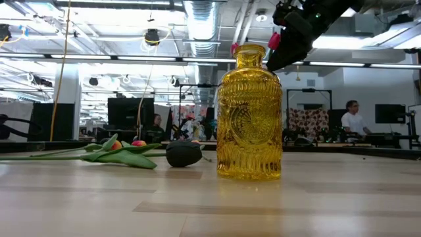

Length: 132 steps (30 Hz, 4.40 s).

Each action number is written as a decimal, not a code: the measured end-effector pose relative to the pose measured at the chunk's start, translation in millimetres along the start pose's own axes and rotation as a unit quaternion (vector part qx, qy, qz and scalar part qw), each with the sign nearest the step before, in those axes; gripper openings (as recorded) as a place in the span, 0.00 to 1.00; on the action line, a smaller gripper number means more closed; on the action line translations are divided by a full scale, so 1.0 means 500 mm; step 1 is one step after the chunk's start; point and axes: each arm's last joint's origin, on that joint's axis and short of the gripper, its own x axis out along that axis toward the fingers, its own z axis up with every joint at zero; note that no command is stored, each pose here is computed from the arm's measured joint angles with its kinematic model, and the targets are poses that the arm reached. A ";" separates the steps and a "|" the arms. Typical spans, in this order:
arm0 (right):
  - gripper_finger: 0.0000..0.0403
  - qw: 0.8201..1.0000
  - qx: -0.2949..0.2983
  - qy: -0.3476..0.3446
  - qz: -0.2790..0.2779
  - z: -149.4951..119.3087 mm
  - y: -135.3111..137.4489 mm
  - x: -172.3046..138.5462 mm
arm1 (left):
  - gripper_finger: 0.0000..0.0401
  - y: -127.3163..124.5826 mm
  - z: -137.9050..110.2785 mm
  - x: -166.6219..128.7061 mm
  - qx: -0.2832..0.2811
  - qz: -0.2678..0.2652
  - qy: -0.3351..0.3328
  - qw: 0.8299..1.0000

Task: Sort flowers into vase by color
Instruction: Put the middle black flower into the purple vase

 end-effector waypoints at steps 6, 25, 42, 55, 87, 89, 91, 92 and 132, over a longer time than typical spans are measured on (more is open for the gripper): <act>0.61 1.000 0.003 0.000 0.000 0.000 0.000 0.000 | 0.40 0.001 0.000 0.000 -0.021 0.003 -0.004 1.000; 0.61 1.000 0.029 0.000 0.000 0.000 0.000 0.000 | 0.55 0.018 -0.008 -0.001 0.021 0.039 0.039 0.998; 0.61 1.000 0.029 0.000 0.000 0.000 0.000 0.000 | 0.55 0.023 -0.012 -0.020 0.167 0.013 0.070 0.983; 0.61 0.999 0.036 0.000 0.000 0.000 0.000 0.000 | 0.55 0.048 -0.007 -0.042 0.195 0.047 0.057 0.978; 0.61 0.999 0.037 0.000 0.000 0.000 0.000 0.000 | 0.55 0.062 -0.018 -0.027 0.313 0.099 0.102 0.939; 0.61 0.999 0.037 0.000 0.000 0.000 0.000 0.000 | 0.55 0.062 -0.017 -0.027 0.319 0.101 0.099 0.937; 0.61 0.999 0.037 0.000 0.000 0.000 0.000 0.000 | 0.55 0.062 -0.017 -0.027 0.337 0.102 0.096 0.931; 0.61 0.999 0.037 0.000 0.000 0.000 0.000 0.000 | 0.55 0.062 -0.016 -0.027 0.346 0.103 0.093 0.928; 0.61 0.999 0.037 0.000 0.000 0.000 0.000 0.000 | 0.55 0.094 0.016 -0.072 0.309 0.109 0.038 0.944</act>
